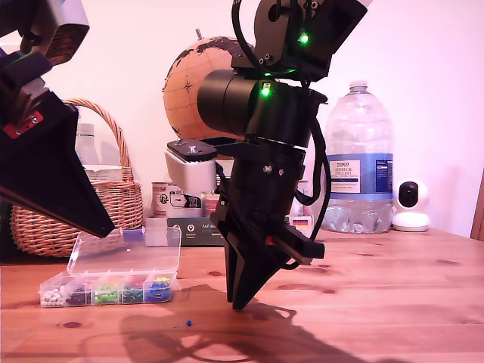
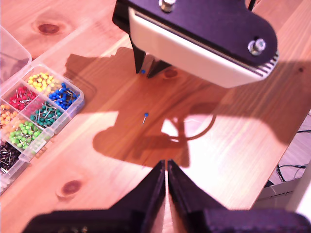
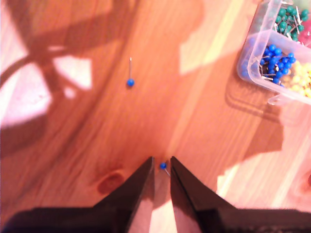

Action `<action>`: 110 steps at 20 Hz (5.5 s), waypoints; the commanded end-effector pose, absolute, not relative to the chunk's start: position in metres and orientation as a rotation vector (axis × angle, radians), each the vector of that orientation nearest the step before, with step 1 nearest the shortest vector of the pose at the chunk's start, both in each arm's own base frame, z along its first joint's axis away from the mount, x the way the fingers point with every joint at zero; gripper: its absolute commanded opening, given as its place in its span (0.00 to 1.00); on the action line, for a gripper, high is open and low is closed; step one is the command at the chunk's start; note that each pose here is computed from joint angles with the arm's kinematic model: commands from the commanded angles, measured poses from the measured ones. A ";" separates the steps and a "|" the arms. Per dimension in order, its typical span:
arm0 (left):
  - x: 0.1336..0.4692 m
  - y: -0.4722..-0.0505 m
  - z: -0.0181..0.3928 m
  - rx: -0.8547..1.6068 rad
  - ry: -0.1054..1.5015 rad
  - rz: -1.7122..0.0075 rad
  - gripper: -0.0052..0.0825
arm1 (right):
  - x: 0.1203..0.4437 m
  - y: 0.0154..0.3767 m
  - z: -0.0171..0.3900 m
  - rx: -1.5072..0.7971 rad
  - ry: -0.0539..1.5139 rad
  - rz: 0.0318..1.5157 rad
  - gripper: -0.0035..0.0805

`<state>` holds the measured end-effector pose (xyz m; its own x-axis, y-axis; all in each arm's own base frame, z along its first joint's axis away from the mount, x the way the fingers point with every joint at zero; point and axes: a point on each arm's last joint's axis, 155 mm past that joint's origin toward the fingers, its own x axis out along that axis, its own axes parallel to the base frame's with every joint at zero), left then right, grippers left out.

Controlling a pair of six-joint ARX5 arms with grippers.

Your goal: Sort the loose pins on the table into their correct compartments

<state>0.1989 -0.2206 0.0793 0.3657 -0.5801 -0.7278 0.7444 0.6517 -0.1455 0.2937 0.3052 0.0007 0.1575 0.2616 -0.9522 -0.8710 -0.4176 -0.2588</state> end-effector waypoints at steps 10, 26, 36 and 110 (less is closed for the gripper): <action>0.197 -0.220 0.074 0.229 0.842 -0.864 0.04 | 0.293 0.300 -0.016 -1.433 0.669 1.479 0.03; 0.197 -0.220 0.074 0.227 0.841 -0.867 0.04 | 0.308 0.317 0.031 -1.305 0.745 1.389 0.03; 0.196 -0.220 0.074 0.226 0.843 -0.869 0.04 | 0.297 0.299 0.051 -0.456 1.355 0.676 0.05; 0.186 -0.219 0.069 0.214 0.894 -0.892 0.04 | 0.285 0.294 -0.011 -0.443 1.529 0.556 0.03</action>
<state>0.1893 -0.2211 0.0753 0.3205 -0.5888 -0.7421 0.7525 0.6340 -0.1781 0.2858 0.2932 -0.0022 -0.0219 0.0766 -0.9968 -0.5824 0.8094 0.0750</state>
